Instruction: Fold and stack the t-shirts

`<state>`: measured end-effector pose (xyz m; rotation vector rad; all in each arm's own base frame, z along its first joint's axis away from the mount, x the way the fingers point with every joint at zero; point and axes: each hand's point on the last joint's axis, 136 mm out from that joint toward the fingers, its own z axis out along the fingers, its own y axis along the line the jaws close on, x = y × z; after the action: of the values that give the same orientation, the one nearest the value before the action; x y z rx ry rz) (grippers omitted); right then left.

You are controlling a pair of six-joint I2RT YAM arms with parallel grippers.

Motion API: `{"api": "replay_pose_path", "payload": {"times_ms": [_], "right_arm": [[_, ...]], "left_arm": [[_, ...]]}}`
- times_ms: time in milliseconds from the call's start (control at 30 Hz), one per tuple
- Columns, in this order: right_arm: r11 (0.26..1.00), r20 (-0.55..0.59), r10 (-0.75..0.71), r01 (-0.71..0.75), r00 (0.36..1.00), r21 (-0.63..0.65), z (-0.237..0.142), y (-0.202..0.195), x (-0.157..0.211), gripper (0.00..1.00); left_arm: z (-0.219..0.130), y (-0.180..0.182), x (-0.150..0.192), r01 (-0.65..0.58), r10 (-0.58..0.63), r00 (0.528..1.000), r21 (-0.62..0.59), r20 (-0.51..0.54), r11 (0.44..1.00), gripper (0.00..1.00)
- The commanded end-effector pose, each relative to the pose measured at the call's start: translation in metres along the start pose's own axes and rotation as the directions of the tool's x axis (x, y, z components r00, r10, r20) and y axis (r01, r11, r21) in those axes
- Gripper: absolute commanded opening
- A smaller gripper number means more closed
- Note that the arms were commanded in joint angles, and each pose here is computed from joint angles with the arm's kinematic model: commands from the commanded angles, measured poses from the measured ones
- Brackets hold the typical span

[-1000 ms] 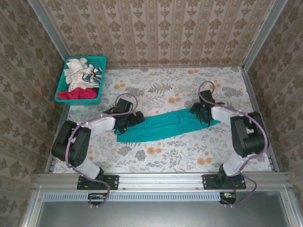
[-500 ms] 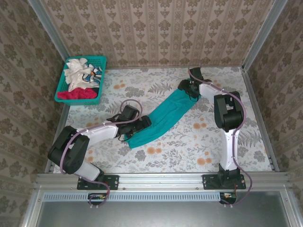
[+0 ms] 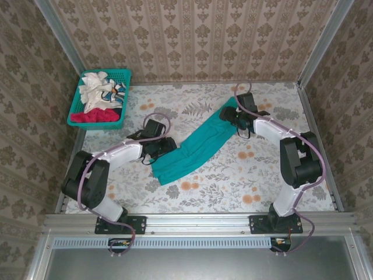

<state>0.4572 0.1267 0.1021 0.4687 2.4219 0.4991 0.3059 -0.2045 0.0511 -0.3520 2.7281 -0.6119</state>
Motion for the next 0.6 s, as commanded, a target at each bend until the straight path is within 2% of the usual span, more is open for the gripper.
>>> {"api": "replay_pose_path", "payload": {"times_ms": [0, 67, 267, 567], "right_arm": [[1.0, -0.052, 0.022, -0.022, 0.998, -0.015, 0.013, 0.001, 0.022, 0.72], [0.999, -0.068, 0.032, -0.032, 0.997, -0.006, 0.023, -0.002, 0.026, 0.72], [0.998, -0.11, 0.033, -0.028, 0.993, 0.054, 0.056, -0.011, 0.021, 0.72], [0.997, -0.159, 0.032, -0.02, 0.987, 0.072, 0.113, 0.0, -0.011, 0.72]], "left_arm": [[0.012, 0.012, 0.025, 0.016, -0.018, 0.996, -0.025, -0.088, 1.0, 0.5], [0.016, 0.022, 0.038, 0.027, -0.032, 0.993, -0.049, -0.113, 0.998, 0.45], [0.021, 0.055, 0.078, 0.084, -0.105, 0.98, -0.124, -0.171, 0.989, 0.43], [0.004, 0.037, 0.117, 0.035, -0.053, 0.971, -0.082, -0.233, 0.996, 0.5]]}}
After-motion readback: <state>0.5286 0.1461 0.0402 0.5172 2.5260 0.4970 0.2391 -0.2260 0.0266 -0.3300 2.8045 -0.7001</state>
